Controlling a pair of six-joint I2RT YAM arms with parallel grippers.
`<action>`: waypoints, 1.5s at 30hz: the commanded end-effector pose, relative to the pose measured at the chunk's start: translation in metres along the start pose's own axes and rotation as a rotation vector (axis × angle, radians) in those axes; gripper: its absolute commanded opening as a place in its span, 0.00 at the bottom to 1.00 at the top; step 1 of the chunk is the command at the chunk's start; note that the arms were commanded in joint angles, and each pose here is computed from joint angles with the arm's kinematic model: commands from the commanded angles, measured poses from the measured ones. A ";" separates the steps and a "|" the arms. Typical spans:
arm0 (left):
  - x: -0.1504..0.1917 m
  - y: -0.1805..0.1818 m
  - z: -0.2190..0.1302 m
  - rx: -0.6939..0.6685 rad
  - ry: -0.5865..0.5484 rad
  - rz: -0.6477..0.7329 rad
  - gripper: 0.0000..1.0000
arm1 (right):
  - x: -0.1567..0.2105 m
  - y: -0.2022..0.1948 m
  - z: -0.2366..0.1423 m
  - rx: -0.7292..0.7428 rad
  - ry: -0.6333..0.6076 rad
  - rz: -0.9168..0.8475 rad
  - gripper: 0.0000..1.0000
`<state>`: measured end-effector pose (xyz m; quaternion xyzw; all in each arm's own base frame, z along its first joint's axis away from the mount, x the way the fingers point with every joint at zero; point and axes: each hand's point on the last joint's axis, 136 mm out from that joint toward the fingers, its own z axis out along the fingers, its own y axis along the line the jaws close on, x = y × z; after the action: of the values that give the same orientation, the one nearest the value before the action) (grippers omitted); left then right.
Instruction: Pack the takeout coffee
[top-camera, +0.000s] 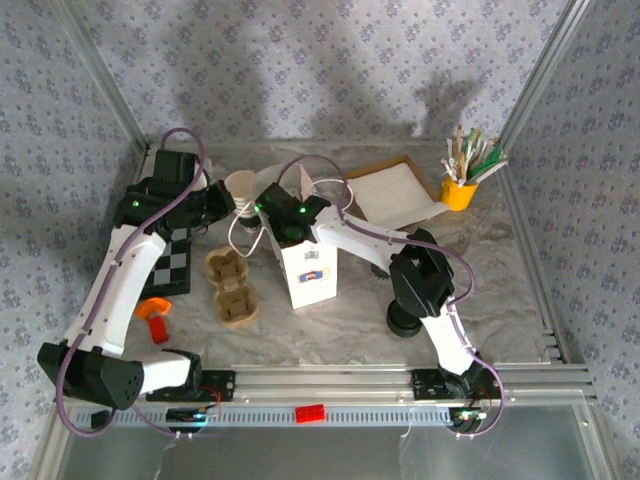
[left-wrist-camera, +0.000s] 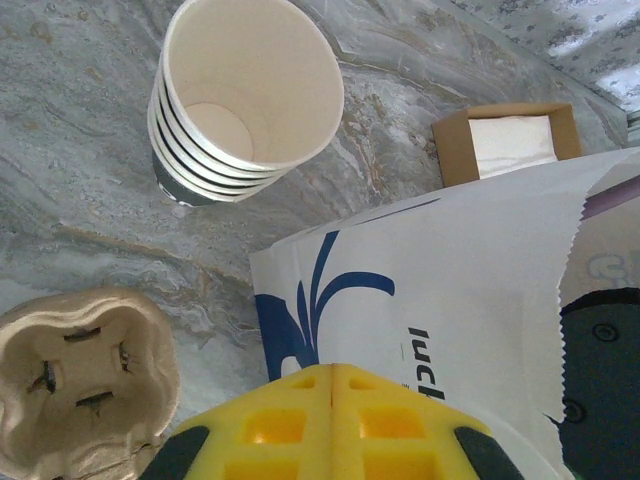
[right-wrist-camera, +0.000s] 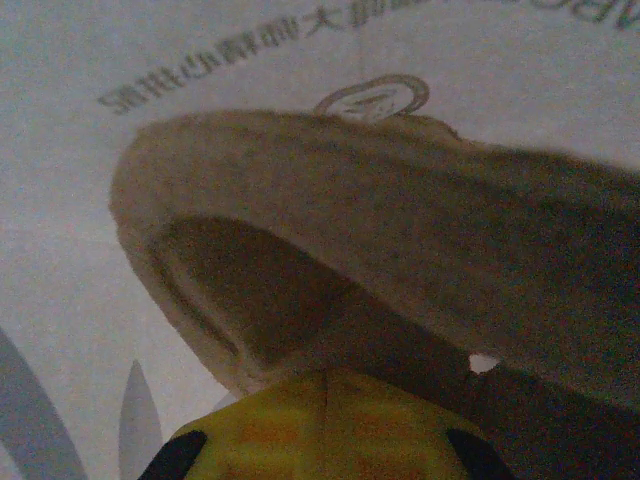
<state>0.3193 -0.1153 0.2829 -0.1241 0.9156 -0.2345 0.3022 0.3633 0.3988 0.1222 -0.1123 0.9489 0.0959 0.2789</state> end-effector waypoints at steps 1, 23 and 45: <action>-0.005 -0.002 -0.006 0.011 -0.026 -0.009 0.00 | 0.000 -0.002 -0.012 0.017 0.003 -0.035 0.00; -0.006 -0.007 -0.013 0.028 -0.020 0.006 0.00 | -0.024 -0.003 -0.089 0.022 -0.019 -0.028 0.00; 0.007 -0.004 -0.054 -0.042 -0.049 0.070 0.00 | -0.023 0.002 -0.143 -0.009 -0.045 -0.065 0.00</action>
<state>0.2976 -0.1078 0.2995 -0.1178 0.9187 -0.2152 0.3094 0.3158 0.3801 0.2336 -0.1453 0.9411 0.0966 0.2895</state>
